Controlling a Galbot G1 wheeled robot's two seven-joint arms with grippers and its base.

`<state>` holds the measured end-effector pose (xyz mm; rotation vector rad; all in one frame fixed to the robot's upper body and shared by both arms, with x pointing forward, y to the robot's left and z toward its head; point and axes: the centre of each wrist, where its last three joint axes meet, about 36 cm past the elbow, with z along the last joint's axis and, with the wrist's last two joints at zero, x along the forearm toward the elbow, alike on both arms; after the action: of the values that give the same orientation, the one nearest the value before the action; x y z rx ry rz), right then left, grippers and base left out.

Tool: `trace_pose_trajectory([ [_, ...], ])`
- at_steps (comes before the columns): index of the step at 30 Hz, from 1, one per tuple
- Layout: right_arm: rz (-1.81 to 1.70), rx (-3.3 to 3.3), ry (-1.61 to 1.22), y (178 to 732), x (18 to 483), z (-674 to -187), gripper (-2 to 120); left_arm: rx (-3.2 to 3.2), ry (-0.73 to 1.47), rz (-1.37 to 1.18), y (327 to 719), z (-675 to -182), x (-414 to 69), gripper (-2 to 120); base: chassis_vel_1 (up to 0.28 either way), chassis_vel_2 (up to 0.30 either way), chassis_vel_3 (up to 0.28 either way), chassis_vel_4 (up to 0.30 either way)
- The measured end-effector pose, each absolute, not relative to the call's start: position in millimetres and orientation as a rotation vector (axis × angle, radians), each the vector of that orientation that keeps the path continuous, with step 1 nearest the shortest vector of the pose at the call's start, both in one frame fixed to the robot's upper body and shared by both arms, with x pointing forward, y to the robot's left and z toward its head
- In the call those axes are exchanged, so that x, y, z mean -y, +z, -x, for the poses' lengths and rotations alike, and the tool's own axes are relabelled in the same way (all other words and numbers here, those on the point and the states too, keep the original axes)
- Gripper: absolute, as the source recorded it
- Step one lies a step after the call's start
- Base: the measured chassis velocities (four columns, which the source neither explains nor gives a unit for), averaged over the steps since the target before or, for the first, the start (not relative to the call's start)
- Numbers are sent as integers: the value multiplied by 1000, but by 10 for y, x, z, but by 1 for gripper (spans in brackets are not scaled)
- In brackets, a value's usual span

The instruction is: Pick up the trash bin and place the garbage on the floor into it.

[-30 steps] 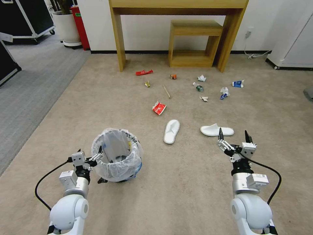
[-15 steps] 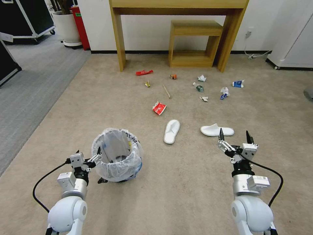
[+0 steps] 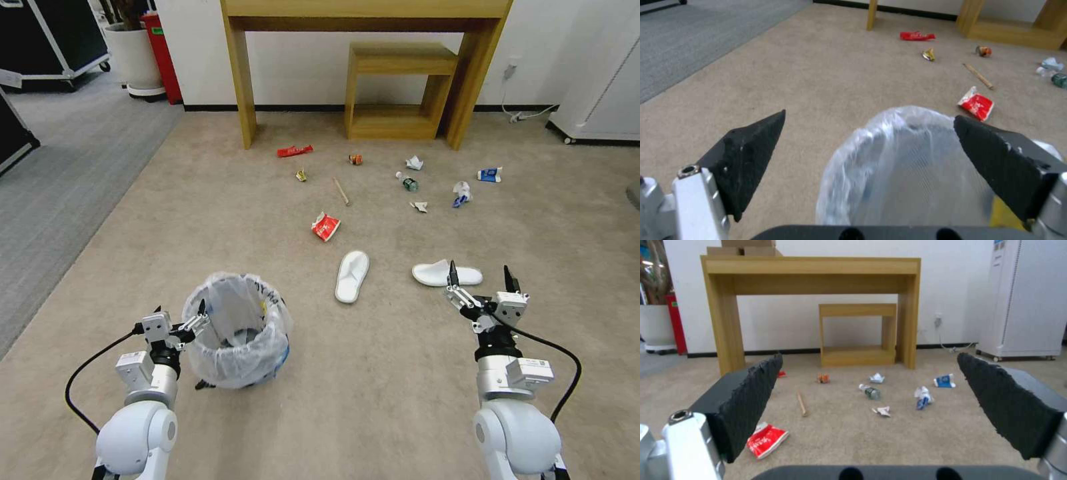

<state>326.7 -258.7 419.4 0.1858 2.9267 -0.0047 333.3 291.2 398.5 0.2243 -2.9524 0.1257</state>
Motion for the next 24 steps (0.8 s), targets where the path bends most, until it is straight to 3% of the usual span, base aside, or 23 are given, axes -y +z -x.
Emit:
trace_pose_trajectory([
  [24, -211, -2949, 19, 4161, 2577, -3355, 100, 2939, 128, -226, 3911, -3404, -2909, 100, -21, 21, 18, -22],
])
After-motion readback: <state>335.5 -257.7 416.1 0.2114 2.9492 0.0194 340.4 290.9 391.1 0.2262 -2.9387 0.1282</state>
